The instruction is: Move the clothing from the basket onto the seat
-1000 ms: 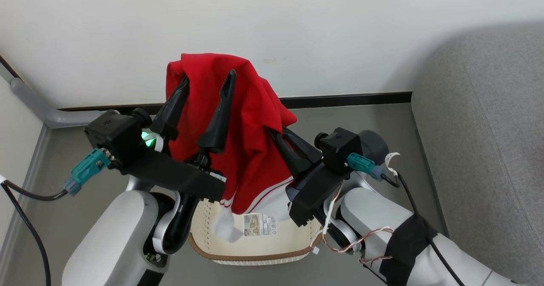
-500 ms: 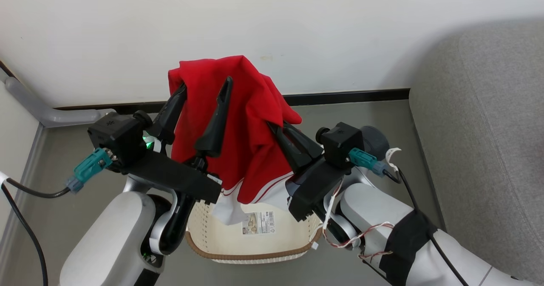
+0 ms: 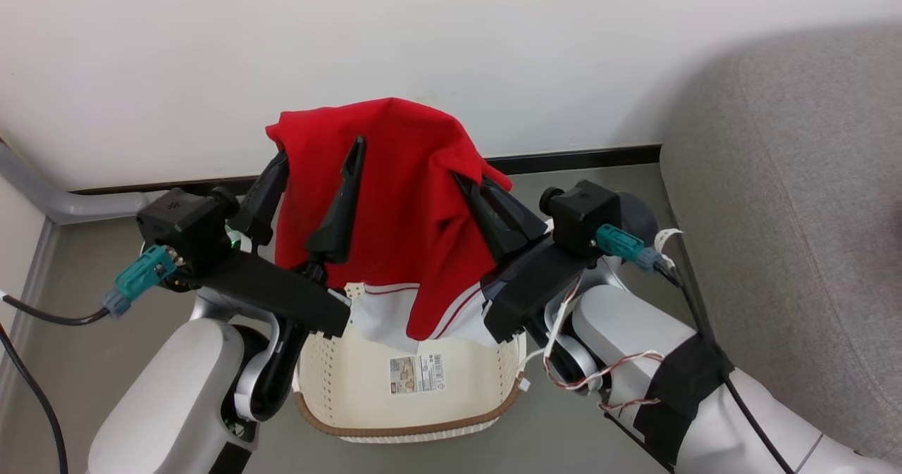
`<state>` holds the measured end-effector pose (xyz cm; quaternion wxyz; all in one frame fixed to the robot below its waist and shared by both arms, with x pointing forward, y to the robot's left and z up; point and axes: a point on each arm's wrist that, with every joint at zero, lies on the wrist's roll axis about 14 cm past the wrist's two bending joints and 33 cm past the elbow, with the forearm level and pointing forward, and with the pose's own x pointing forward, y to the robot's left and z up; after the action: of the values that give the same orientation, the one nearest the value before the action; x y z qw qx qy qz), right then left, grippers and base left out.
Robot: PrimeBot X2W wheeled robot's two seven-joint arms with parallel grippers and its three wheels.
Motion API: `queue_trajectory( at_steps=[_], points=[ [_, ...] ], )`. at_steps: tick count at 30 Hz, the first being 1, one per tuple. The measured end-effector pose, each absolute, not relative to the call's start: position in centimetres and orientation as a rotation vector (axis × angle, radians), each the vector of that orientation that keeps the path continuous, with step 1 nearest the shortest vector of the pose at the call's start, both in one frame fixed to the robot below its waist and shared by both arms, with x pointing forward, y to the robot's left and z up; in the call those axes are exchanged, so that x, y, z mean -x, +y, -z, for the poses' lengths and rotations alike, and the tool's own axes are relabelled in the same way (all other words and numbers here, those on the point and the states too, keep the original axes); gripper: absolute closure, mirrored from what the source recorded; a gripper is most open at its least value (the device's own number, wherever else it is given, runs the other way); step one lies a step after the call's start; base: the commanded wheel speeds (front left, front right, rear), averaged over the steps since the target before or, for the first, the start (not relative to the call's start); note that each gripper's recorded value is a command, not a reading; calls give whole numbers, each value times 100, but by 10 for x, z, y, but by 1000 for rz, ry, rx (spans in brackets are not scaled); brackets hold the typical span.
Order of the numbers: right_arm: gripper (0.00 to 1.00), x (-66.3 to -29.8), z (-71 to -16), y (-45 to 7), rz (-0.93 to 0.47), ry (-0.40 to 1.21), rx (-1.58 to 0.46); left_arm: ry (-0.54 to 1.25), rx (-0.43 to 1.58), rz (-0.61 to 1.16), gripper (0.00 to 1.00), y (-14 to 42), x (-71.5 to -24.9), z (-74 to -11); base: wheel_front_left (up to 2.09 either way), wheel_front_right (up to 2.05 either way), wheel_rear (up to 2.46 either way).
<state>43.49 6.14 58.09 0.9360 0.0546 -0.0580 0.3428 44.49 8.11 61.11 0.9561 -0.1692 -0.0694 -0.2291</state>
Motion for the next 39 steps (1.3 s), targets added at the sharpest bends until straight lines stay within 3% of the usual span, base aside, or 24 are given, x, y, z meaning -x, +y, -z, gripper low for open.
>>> queue_trajectory(
  at_steps=[39],
  points=[
    [100, -443, -606, -57, -361, -209, -106, -65, 338, 582, 0, 19, -459, -583, 0, 0, 0]
  ],
)
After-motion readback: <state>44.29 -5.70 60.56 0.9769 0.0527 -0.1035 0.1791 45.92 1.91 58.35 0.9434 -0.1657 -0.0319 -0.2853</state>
